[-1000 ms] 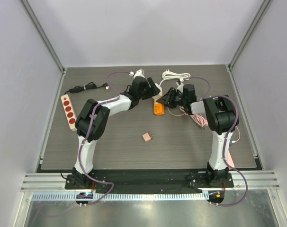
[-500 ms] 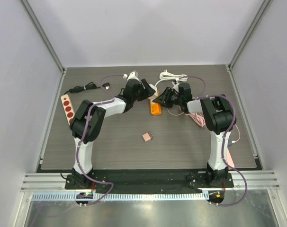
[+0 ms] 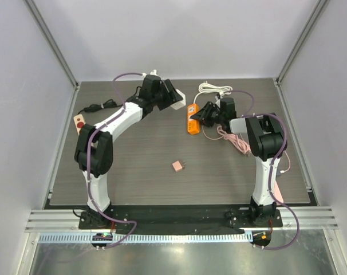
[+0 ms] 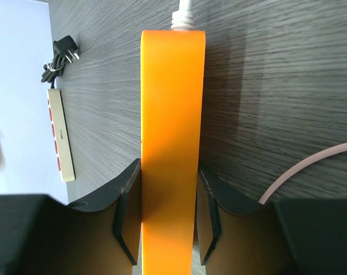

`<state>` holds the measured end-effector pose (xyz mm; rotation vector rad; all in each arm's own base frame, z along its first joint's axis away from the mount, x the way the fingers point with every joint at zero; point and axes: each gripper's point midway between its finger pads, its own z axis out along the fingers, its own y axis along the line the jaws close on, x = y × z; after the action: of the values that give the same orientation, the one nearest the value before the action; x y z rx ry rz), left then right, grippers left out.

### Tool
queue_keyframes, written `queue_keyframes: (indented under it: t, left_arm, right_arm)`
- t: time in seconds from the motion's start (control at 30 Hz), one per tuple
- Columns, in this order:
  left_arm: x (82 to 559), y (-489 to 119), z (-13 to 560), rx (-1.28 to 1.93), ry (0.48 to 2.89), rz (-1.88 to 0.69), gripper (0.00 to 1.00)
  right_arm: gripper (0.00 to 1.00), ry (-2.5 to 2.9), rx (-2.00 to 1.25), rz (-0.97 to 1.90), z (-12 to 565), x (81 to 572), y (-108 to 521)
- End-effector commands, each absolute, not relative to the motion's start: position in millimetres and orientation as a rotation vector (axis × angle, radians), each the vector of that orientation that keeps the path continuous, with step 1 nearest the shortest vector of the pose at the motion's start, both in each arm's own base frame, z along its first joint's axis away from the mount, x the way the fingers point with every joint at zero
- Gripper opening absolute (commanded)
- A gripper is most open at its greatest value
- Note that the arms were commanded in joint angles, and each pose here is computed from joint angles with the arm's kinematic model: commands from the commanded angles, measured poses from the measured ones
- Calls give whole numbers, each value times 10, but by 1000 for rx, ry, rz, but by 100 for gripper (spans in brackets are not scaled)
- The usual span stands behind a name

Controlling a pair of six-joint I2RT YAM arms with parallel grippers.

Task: Pull the plug off the socket

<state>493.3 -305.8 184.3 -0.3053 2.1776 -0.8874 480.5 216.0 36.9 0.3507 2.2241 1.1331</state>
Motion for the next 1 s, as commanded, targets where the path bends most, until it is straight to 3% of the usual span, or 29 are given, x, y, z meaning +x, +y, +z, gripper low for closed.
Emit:
queue_keyframes:
  t: [0.0,0.37,0.63,0.97]
  left_arm:
    - [4496,-2953,1764,-205,2275,-860,0]
    - [3056,-2535,1504,-89,2308,-1035,0]
    - [2853,-2473,1421,-229,2190,-1170,11]
    - [2846,-2641,1050,-319,2201,-1320,10]
  right_arm:
    - [1,2369,412,879,-288,4700,1810]
    - [1,2338,369,959,-169,4756,1895]
    - [1,2325,362,992,-144,4732,1919]
    - [1,2310,352,1037,-105,4736,1969]
